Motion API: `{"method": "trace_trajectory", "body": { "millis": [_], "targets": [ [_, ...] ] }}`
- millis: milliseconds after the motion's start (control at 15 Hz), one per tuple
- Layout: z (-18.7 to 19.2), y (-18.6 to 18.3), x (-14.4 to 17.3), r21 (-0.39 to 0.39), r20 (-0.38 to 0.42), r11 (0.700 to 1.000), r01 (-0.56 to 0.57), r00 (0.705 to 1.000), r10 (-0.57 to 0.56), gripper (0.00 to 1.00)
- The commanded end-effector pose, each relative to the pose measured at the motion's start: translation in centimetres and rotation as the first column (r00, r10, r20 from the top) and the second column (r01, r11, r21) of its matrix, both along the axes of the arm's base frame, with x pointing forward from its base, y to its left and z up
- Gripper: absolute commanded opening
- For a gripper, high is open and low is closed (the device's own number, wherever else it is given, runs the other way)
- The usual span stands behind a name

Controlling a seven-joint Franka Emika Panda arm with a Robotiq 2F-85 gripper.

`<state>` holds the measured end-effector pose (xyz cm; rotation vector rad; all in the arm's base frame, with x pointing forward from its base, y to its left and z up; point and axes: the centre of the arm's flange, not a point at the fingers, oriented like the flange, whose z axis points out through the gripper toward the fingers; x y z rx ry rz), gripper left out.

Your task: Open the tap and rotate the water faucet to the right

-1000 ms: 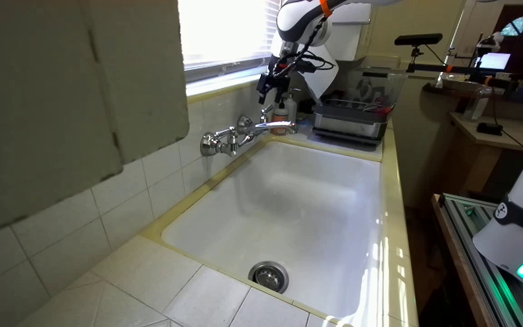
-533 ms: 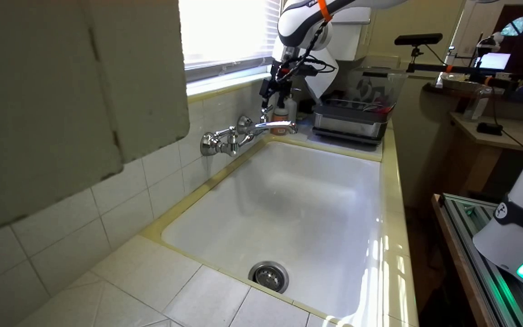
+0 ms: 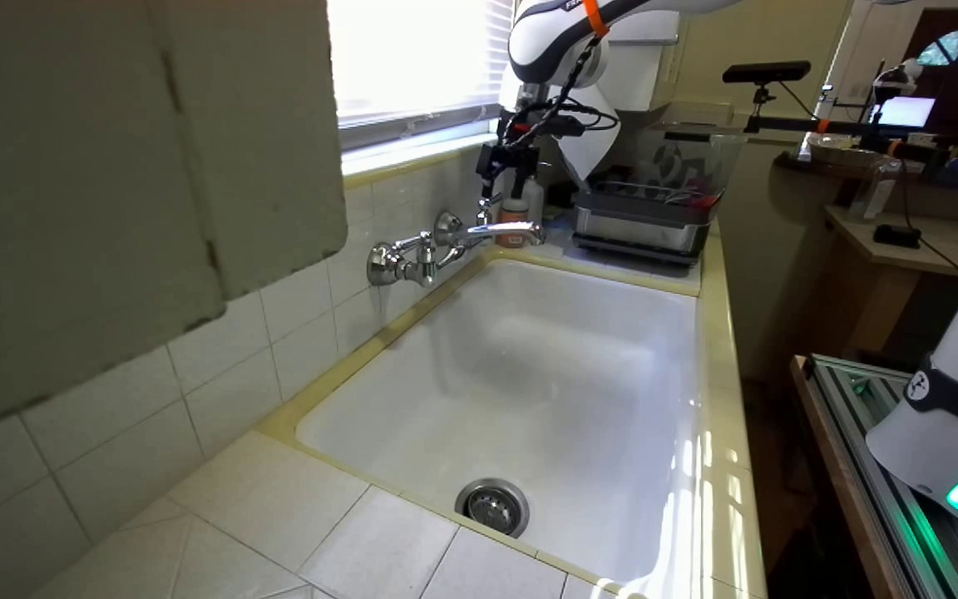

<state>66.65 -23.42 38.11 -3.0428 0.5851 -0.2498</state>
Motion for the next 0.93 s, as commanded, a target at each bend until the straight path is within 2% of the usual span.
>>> {"method": "trace_trajectory", "body": {
  "millis": [0,400,867],
  "targets": [
    [-0.59,0.35,-2.41,0.034,-0.147,0.999,0.039,0.989,-0.034,1.00],
    [-0.64,0.66,-2.99,0.058,-0.196,0.996,0.071,0.979,-0.058,1.00],
    [-0.43,0.87,-3.02,0.055,-0.200,0.995,0.087,0.977,-0.074,1.00]
  ]
}}
